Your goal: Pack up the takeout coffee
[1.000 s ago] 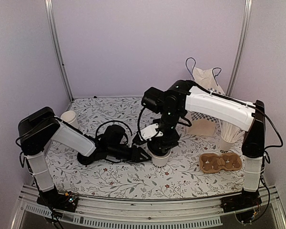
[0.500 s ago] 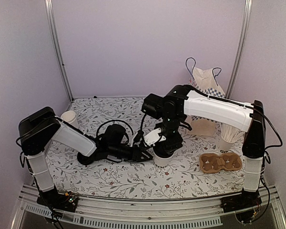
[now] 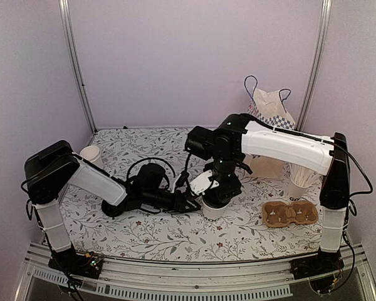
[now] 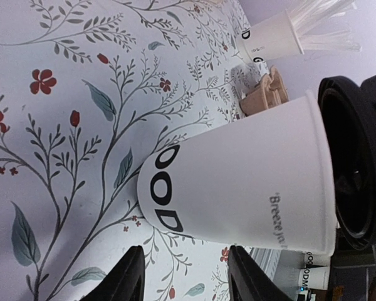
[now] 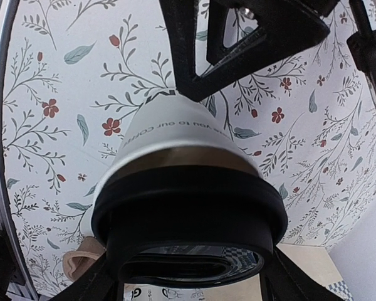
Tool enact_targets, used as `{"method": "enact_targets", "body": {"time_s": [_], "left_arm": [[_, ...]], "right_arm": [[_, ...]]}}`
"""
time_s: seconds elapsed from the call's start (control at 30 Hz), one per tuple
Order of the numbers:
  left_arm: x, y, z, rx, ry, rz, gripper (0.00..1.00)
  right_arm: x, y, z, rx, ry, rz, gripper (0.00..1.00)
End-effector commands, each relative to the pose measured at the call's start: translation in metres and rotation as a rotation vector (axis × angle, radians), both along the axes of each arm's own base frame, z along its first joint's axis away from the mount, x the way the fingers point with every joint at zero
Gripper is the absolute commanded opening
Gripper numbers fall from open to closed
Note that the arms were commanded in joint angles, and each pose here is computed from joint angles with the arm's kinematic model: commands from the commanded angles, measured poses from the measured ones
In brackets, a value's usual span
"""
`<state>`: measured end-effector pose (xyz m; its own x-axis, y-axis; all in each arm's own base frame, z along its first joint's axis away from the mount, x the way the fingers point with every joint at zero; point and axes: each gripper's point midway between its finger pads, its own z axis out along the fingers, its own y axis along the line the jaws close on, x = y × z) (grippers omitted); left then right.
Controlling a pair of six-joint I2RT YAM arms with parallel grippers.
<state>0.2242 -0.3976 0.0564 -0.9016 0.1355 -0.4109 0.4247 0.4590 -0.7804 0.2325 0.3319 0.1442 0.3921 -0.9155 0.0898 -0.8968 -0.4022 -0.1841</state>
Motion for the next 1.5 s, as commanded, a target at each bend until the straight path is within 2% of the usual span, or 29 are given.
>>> {"method": "enact_targets", "body": {"time_s": [0.0, 0.97, 1.23, 1.47], "left_arm": [[-0.003, -0.004, 0.001, -0.009, -0.011, -0.012, 0.47], [-0.006, -0.004, 0.001, -0.015, -0.010, -0.027, 0.47], [-0.006, -0.005, 0.003, -0.022, -0.011, -0.032, 0.47], [-0.008, -0.003, 0.002, -0.012, -0.003, -0.033, 0.47]], "right_arm": [[0.002, -0.001, 0.028, 0.034, -0.072, 0.021, 0.72], [-0.012, 0.004, -0.001, -0.020, -0.012, 0.031, 0.78], [-0.010, 0.005, 0.002, -0.014, -0.021, 0.028, 0.86], [-0.007, 0.005, 0.012, 0.002, -0.047, 0.028, 0.87]]}}
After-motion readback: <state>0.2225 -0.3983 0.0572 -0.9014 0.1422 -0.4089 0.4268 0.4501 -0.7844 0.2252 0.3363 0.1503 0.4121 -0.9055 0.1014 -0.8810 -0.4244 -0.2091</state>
